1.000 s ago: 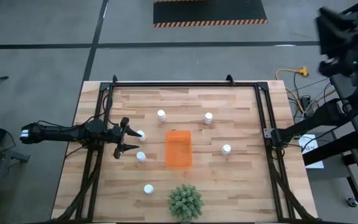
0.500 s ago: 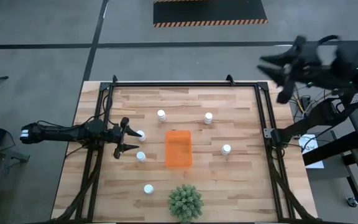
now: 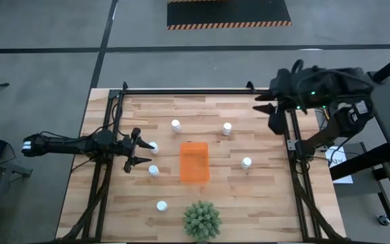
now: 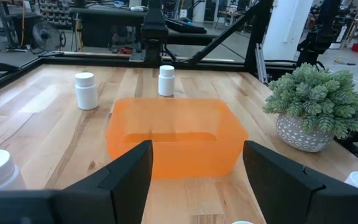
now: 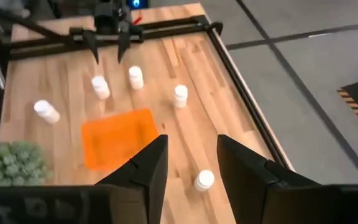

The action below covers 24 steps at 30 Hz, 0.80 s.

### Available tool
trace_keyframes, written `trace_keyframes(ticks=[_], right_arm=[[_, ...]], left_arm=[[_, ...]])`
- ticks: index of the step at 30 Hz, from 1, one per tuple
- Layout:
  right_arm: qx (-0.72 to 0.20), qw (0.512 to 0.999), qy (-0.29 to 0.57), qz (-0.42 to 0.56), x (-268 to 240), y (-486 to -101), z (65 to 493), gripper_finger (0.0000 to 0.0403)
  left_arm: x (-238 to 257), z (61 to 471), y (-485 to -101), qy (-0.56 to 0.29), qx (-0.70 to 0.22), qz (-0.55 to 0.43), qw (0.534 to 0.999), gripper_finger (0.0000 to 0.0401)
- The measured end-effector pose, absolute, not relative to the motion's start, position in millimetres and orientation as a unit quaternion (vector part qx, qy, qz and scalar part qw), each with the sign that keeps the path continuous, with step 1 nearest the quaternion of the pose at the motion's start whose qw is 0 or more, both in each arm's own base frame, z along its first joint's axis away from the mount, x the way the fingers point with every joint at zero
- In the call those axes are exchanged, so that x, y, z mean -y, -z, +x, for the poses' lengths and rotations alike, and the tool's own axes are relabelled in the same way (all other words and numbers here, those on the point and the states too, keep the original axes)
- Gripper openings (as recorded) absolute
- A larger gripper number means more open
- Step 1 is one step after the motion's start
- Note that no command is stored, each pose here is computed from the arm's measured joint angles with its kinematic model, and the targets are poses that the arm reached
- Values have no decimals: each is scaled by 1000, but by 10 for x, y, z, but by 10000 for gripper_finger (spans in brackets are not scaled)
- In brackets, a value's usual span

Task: Pick and place pill bottles into a basket
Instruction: Put the white pill bottle into the orange bin

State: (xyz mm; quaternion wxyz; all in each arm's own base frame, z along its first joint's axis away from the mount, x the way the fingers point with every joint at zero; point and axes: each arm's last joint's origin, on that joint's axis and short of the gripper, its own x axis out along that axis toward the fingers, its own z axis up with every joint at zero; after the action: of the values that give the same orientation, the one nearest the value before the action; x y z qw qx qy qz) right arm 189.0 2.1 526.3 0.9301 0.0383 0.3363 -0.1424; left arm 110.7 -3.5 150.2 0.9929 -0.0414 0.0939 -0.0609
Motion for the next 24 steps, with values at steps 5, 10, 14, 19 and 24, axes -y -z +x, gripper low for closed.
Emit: trace_keyframes(ticks=[5, 10, 14, 19, 24], right_arm=[[-379, 915, 138, 22, -22, -5095, 2069, 128], [-433, 894, 111, 22, -38, -4862, 2151, 128], [-479, 874, 79, 27, -59, -4644, 2180, 128], [-530, 845, 64, 23, -70, -4364, 2181, 128], [-583, 811, 51, 3, -73, -4056, 2195, 128]], left_arm=[[35, 1107, -1503, 61, -94, -41, 993, 233], [35, 1107, -1503, 61, -94, -41, 993, 233], [35, 1107, -1503, 61, -94, -41, 993, 233], [35, 1107, -1503, 61, -94, -41, 993, 233], [35, 1107, -1503, 61, -94, -41, 993, 233]])
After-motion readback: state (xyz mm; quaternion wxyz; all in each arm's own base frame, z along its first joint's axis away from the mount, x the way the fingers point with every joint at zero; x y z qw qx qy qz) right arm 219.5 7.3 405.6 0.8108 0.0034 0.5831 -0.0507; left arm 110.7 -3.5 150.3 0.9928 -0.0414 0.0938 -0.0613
